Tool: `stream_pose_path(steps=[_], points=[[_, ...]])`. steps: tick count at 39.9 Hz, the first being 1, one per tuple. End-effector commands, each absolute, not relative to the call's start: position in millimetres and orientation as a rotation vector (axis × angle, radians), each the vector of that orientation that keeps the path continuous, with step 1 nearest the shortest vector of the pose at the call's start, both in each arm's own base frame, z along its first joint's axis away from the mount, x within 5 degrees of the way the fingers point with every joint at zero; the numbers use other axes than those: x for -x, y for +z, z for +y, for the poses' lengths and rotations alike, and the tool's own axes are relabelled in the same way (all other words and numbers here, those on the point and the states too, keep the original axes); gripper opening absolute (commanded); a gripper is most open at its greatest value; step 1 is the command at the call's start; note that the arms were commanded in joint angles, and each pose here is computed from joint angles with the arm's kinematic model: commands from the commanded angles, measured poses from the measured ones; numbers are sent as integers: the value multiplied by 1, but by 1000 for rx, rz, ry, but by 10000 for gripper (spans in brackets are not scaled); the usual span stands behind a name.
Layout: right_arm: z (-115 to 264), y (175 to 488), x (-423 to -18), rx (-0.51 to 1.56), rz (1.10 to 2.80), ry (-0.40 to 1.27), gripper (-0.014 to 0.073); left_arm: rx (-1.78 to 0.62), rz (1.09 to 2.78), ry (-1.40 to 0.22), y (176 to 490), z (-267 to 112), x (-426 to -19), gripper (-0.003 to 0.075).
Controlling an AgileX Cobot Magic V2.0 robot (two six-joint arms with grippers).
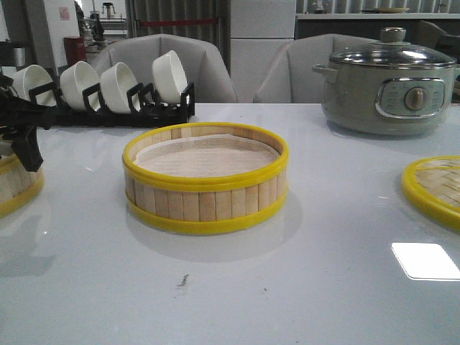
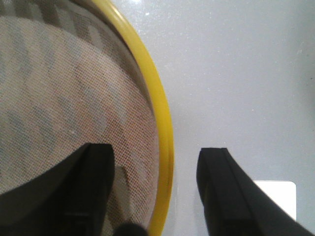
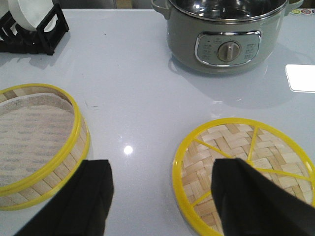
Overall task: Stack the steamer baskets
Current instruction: 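Lower the left gripper onto the rim of the steamer basket nearest it, then grasp the basket rim with the left gripper and lift it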
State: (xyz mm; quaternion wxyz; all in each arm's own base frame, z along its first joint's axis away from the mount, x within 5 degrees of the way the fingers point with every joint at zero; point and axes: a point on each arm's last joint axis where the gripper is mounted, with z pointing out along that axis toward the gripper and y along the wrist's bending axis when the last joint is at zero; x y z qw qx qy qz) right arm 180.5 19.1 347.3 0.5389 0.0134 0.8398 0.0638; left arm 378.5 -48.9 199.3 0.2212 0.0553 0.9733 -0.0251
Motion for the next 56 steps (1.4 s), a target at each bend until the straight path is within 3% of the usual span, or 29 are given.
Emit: stream_pose_path(steps=[1,32,36,38,41,42,44,56], points=[[20,367,-181,-21,1880,158,539,-133,2579,-80,227,-48,-383,430],[20,367,-181,-21,1879,158,539,-133,2600,-78,218,-49,-385,428],[20,367,-181,-21,1879,158,539,-133,2600,-78,218,-49,-385,363],[20,367,-181,-21,1879,158,539,-134,2605,-78,218,-48,-384,282],[20,367,-181,-21,1879,158,539,-134,2614,-78,218,-48,-384,96],[20,367,-181,-21,1879,158,539,-135,2616,-78,217,-48,-384,75],[20,367,-181,-21,1879,158,539,-135,2616,-78,217,-48,-384,107],[20,367,-181,-21,1879,158,539,-149,2613,-90,237,-54,-386,89]])
